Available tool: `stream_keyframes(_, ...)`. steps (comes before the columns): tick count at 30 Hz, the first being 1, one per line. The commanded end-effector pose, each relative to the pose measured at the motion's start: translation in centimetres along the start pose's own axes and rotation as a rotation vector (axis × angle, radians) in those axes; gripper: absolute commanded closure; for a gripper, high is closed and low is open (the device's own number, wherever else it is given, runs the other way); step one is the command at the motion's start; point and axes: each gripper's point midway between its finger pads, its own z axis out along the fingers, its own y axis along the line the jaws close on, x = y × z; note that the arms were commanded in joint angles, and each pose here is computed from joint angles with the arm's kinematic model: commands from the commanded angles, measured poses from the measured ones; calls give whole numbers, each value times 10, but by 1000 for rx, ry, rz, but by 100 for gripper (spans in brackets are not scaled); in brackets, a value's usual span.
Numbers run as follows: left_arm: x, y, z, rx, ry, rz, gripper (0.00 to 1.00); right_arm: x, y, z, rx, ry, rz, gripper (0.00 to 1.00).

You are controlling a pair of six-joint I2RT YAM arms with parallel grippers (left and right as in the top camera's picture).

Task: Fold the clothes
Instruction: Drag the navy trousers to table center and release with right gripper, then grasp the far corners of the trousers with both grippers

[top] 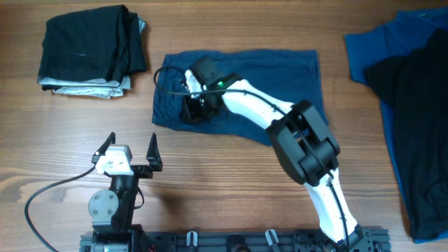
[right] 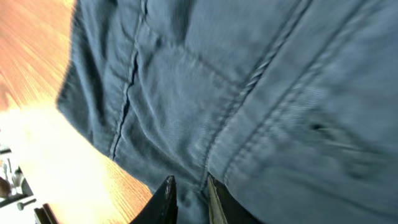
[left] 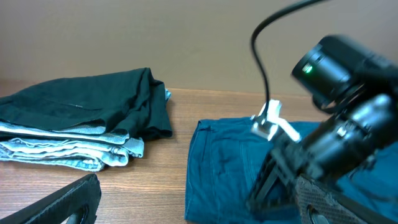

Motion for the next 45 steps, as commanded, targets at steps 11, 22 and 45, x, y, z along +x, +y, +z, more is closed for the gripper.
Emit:
stream_keyframes(11,0,-2,0,15,-9,20,0,-70,-104,-227,255,-347,19,59)
stream_keyframes(22,-40,-37,-5,195,-11,43,0,-31,-232,-306,532,-333,211,41)
stream_keyframes(45,-14,-26,240,219,814,-52,1,-28,-295,-322,533,-412,246,71)
